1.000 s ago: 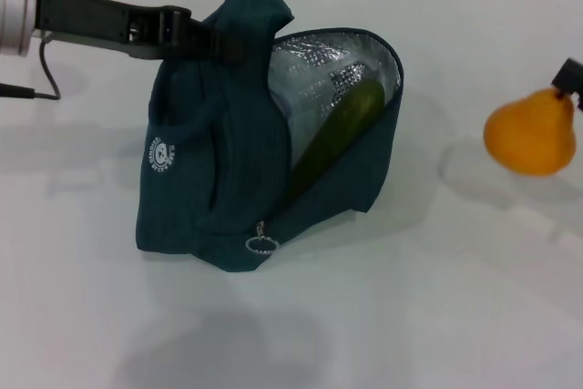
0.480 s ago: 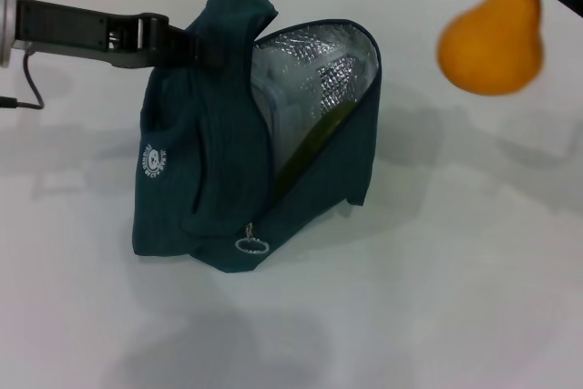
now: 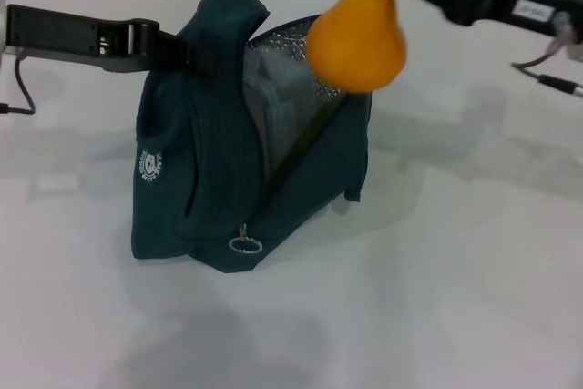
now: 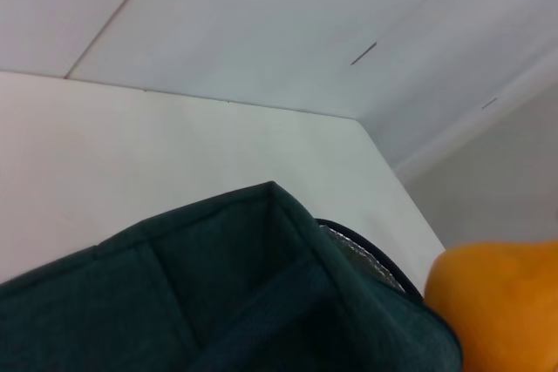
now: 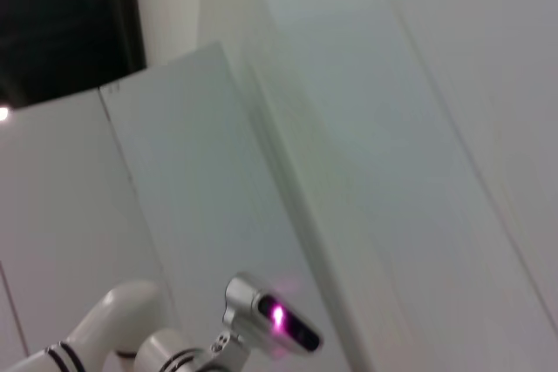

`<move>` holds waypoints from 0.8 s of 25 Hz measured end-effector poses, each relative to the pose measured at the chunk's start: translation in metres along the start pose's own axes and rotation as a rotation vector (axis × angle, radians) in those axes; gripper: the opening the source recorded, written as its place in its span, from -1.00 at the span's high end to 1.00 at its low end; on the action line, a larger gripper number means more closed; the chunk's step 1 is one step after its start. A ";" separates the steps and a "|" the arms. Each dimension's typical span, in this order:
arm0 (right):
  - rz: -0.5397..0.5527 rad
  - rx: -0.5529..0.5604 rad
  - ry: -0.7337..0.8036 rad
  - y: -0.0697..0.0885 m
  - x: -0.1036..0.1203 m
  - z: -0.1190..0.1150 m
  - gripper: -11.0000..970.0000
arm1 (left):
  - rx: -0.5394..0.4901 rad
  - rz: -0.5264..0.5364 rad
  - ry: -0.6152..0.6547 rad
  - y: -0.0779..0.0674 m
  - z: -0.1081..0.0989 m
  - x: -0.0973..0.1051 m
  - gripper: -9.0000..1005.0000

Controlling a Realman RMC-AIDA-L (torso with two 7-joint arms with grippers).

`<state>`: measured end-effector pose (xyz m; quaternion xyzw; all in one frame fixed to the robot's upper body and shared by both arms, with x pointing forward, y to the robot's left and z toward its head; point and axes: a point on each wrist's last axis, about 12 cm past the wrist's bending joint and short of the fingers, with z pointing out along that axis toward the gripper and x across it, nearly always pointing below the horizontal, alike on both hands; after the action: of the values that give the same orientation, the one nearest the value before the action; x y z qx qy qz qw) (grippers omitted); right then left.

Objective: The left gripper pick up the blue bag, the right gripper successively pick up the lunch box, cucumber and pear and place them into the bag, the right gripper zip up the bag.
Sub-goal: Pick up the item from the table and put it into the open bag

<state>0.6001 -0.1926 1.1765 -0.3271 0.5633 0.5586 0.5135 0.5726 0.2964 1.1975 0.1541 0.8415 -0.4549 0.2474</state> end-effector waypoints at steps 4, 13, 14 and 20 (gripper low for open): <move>-0.002 -0.031 0.058 0.002 0.007 0.024 0.79 | 0.003 -0.004 0.001 0.001 0.000 0.001 0.90; -0.002 -0.078 0.165 0.007 0.018 0.055 0.77 | 0.006 0.002 0.000 0.000 0.001 -0.001 0.90; -0.002 -0.081 0.173 0.008 0.019 0.057 0.77 | 0.006 0.003 0.000 0.000 0.001 -0.001 0.90; 0.006 -0.078 0.188 0.009 0.024 0.057 0.75 | 0.004 0.003 -0.001 0.000 0.001 -0.002 0.90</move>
<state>0.5978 -0.1311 1.1647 -0.3961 0.5878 0.5485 0.4436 0.5738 0.2956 1.1983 0.1557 0.8402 -0.4565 0.2480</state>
